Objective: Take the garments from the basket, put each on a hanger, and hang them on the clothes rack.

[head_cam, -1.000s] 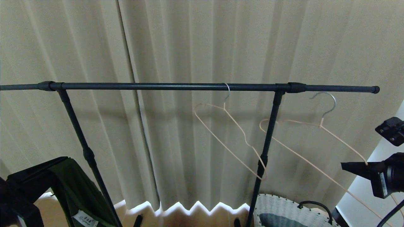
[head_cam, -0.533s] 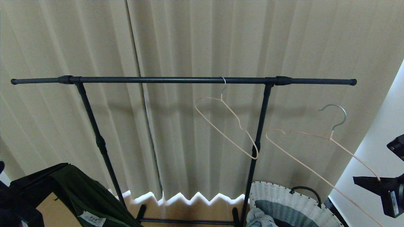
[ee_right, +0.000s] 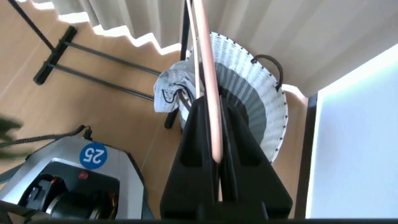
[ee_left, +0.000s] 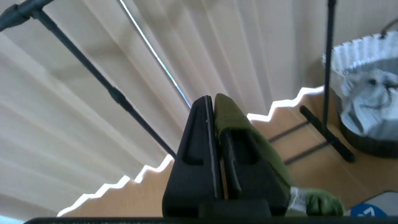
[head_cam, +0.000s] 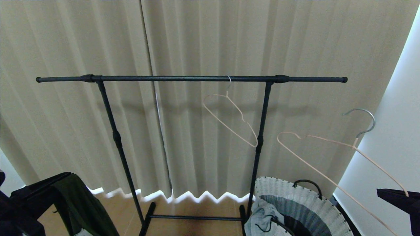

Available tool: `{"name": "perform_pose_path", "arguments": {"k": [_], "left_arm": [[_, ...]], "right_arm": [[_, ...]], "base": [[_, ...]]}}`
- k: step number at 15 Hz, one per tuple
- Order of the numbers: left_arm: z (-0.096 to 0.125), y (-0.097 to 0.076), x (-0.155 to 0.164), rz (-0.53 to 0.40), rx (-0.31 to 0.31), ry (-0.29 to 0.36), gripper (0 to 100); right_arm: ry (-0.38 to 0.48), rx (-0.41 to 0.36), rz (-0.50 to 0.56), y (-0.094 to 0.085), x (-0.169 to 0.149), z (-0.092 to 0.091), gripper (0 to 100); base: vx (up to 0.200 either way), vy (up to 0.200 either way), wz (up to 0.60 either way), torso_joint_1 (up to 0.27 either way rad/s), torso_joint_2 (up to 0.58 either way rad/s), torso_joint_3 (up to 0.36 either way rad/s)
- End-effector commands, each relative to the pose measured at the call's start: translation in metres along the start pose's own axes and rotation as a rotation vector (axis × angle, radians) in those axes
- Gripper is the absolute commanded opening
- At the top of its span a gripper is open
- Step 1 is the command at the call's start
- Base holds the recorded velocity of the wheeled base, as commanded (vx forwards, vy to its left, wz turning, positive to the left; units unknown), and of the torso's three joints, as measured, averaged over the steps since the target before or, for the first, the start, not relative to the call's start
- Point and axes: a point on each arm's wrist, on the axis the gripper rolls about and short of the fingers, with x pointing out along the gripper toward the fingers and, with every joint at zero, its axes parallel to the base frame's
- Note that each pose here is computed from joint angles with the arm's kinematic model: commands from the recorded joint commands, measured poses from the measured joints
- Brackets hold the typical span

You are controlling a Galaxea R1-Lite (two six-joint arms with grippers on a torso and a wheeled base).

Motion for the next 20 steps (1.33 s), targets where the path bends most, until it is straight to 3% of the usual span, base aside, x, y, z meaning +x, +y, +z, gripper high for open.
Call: {"name": "perform_pose_path", "arguments": {"k": [1, 6, 15, 20], "left_arm": [[-0.0006, -0.0003, 0.0008, -0.001, -0.003, 0.005, 0], [-0.0028, -0.0011, 0.0009, -0.003, -0.002, 0.014, 0], [-0.0024, -0.0009, 0.0009, -0.003, 0.004, 0.013, 0], [-0.0024, -0.0014, 0.0036, -0.008, 0.008, 0.022, 0]], "right_arm": [[-0.031, -0.006, -0.006, 0.0011, -0.0062, 0.0001, 0], [-0.063, -0.012, -0.011, 0.0026, -0.0131, -0.0004, 0], [-0.075, -0.012, -0.012, 0.0023, -0.0138, 0.0018, 0], [-0.171, -0.044, 0.002, 0.0044, -0.0126, 0.0083, 0]], "base": [[0.000, 0.000, 0.00, 0.000, 0.00, 0.000], [0.000, 0.000, 0.00, 0.000, 0.00, 0.000], [0.000, 0.200, 0.00, 0.003, 0.00, 0.003], [0.000, 0.200, 0.00, 0.001, 0.00, 0.003]]}}
